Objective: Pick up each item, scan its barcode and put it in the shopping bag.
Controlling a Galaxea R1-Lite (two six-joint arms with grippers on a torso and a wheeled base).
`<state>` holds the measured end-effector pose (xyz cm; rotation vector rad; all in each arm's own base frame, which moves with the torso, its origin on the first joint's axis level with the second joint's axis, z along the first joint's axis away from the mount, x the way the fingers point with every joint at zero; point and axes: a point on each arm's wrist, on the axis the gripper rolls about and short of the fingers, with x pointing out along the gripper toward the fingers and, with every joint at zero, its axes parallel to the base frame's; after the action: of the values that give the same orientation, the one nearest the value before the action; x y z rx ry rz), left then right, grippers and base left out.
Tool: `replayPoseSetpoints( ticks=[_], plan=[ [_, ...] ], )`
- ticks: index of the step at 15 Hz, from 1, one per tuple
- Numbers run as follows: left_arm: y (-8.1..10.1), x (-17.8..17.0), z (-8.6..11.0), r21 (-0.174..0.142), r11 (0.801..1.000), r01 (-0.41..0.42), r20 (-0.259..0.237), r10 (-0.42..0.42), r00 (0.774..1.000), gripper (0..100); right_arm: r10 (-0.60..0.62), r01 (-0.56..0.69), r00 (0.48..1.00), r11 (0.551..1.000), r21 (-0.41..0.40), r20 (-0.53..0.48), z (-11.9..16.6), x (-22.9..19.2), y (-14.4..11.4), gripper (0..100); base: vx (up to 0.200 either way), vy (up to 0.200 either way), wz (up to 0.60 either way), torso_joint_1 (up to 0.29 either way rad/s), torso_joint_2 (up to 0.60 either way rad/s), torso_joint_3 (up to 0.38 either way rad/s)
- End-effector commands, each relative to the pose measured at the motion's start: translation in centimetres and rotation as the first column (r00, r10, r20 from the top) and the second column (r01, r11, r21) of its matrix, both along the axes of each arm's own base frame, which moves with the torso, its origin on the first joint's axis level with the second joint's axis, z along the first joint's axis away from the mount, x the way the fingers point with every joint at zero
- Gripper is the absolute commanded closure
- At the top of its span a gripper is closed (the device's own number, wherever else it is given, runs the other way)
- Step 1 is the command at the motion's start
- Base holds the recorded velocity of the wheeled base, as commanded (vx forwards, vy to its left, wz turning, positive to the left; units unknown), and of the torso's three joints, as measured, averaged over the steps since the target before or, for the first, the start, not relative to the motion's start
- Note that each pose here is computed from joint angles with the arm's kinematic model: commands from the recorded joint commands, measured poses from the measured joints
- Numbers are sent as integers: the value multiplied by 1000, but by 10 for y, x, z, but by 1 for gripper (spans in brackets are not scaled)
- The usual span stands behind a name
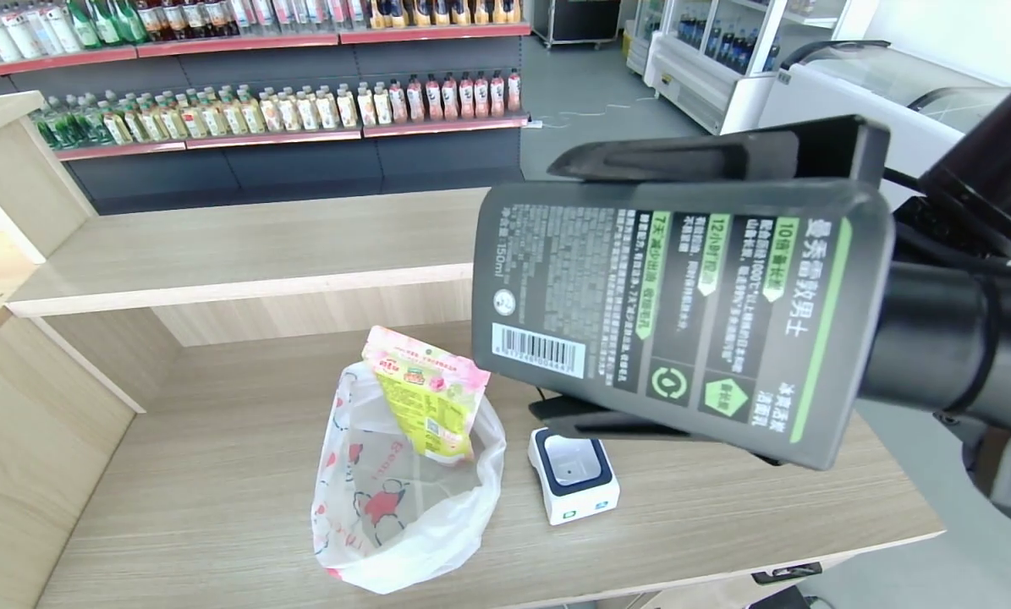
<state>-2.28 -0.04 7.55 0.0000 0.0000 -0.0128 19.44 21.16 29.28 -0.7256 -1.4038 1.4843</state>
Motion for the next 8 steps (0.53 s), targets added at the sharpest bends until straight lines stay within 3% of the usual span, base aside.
replayPoseSetpoints(
  ticks=[1, 4, 5, 7, 8],
  plan=[
    [0, 0, 0, 0, 1000, 0, 0, 0, 1000, 0, 0, 0, 1000, 1000, -7, -7, -3, 0, 0, 100, 0, 0, 0, 0, 0, 0],
    [0, 0, 0, 0, 1000, 0, 0, 0, 1000, 0, -162, 164, 981, 986, 8, -103, 2, -6, -16, 100, 0, 0, 0, 0, 0, 0],
    [0, 0, 0, 0, 1000, 0, 0, 0, 1000, 0, -301, 303, 935, 953, -20, -185, 2, -4, -35, 100, 0, 0, 0, 0, 0, 0],
    [0, 0, 0, 0, 1000, 0, 0, 0, 1000, 0, -578, 567, 742, 812, -142, -341, -6, 6, -83, 100, 0, 0, 0, 0, 0, 0],
    [0, 0, 0, 0, 1000, 0, 0, 0, 1000, 0, -631, 615, 679, 768, -179, -374, -8, 9, -96, 100, 0, 0, 0, 0, 0, 0]
  ],
)
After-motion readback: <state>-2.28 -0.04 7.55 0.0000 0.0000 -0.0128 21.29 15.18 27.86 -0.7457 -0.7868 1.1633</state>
